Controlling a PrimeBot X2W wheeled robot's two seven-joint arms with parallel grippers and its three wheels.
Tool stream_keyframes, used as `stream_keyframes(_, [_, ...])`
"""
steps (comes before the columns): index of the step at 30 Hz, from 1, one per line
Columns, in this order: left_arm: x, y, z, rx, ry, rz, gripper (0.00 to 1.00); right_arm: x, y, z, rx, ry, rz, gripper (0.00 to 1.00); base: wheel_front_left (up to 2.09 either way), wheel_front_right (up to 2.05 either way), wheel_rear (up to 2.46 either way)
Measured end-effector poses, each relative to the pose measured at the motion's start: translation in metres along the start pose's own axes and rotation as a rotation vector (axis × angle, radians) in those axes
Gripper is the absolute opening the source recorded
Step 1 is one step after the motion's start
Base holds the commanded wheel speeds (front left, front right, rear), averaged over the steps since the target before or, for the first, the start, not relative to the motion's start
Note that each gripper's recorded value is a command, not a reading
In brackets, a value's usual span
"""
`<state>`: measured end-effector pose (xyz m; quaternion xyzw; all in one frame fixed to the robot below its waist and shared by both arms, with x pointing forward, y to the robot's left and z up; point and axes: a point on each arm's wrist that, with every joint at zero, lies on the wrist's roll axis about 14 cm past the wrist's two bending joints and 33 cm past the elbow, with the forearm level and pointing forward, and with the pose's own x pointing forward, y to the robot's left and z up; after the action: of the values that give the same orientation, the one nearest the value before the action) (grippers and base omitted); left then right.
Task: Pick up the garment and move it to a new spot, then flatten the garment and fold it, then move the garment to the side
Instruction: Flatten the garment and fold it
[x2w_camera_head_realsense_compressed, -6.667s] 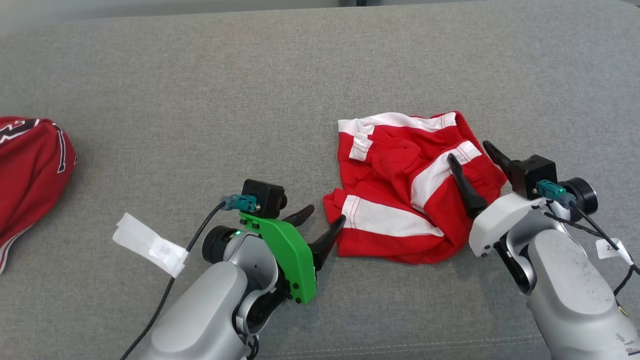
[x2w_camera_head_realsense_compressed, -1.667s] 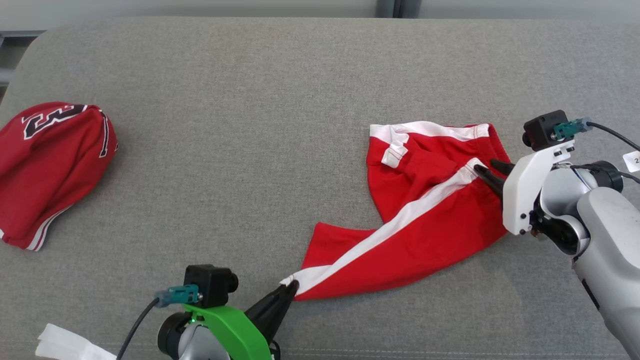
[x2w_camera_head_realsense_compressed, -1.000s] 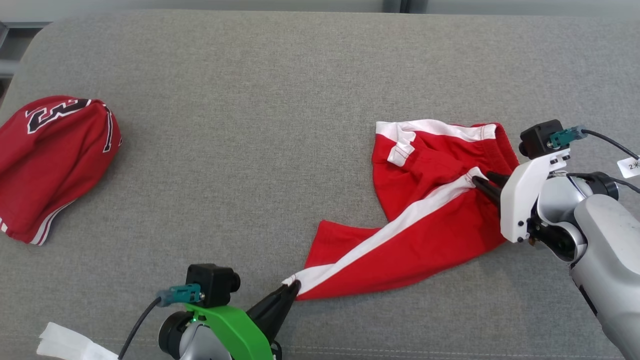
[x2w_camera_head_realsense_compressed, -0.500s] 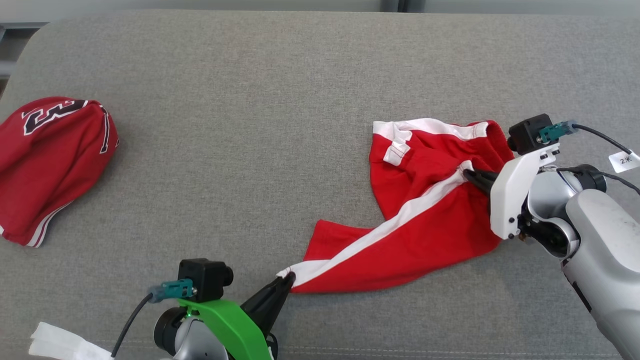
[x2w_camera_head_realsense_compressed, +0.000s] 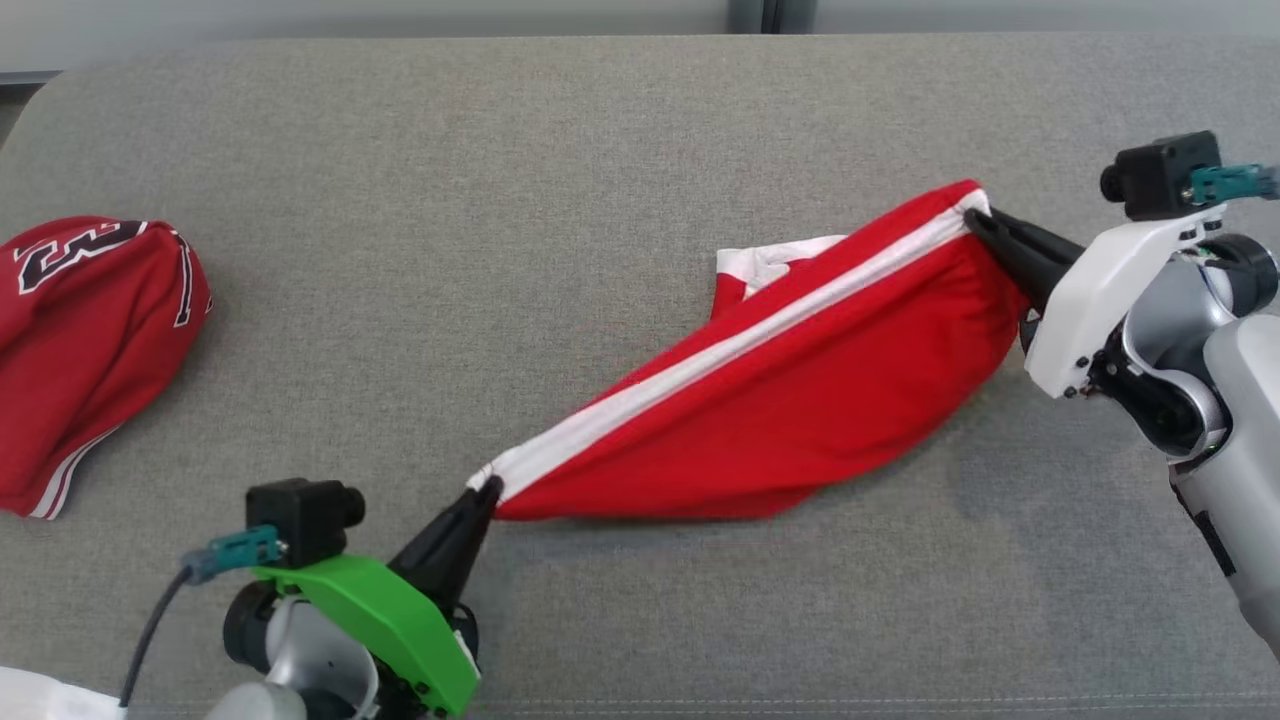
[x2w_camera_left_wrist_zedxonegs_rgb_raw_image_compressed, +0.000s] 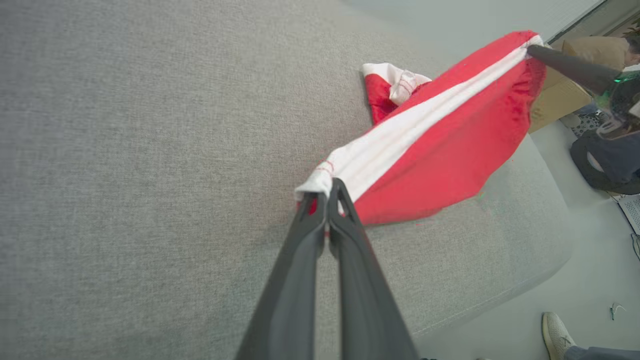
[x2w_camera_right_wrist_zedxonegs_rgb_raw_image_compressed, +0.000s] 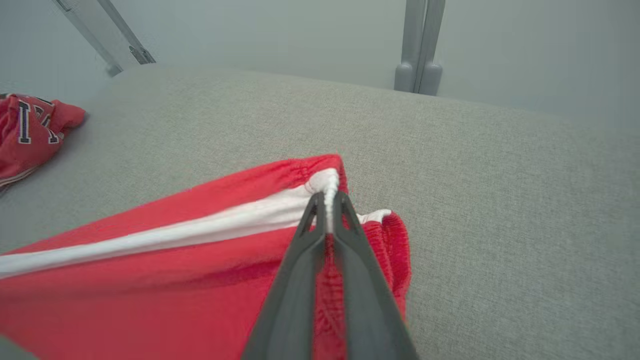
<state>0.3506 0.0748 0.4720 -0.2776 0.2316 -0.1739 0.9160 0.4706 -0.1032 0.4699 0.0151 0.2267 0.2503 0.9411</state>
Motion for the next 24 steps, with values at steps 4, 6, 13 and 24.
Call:
stream_keyframes(4, [-0.003, 0.017, 0.025, 0.044, -0.073, 0.046, 0.00, -0.006, 0.001, 0.032, 0.049, -0.135, 0.011, 0.00, 0.00, 0.00, 0.00])
stream_keyframes(6, [-0.003, 0.019, 0.045, 0.079, -0.125, 0.048, 0.00, -0.011, 0.004, 0.049, 0.086, -0.202, 0.027, 0.00, 0.00, 0.00, 0.00])
stream_keyframes(13, [-0.017, -0.008, 0.123, 0.182, -0.332, -0.030, 0.00, -0.054, 0.034, 0.126, 0.219, -0.484, 0.168, 0.00, 0.00, 0.00, 0.00])
stream_keyframes(24, [-0.075, -0.085, 0.195, 0.291, -0.523, -0.270, 0.00, -0.157, 0.033, 0.168, 0.241, -0.711, 0.223, 0.00, 0.00, 0.00, 0.00])
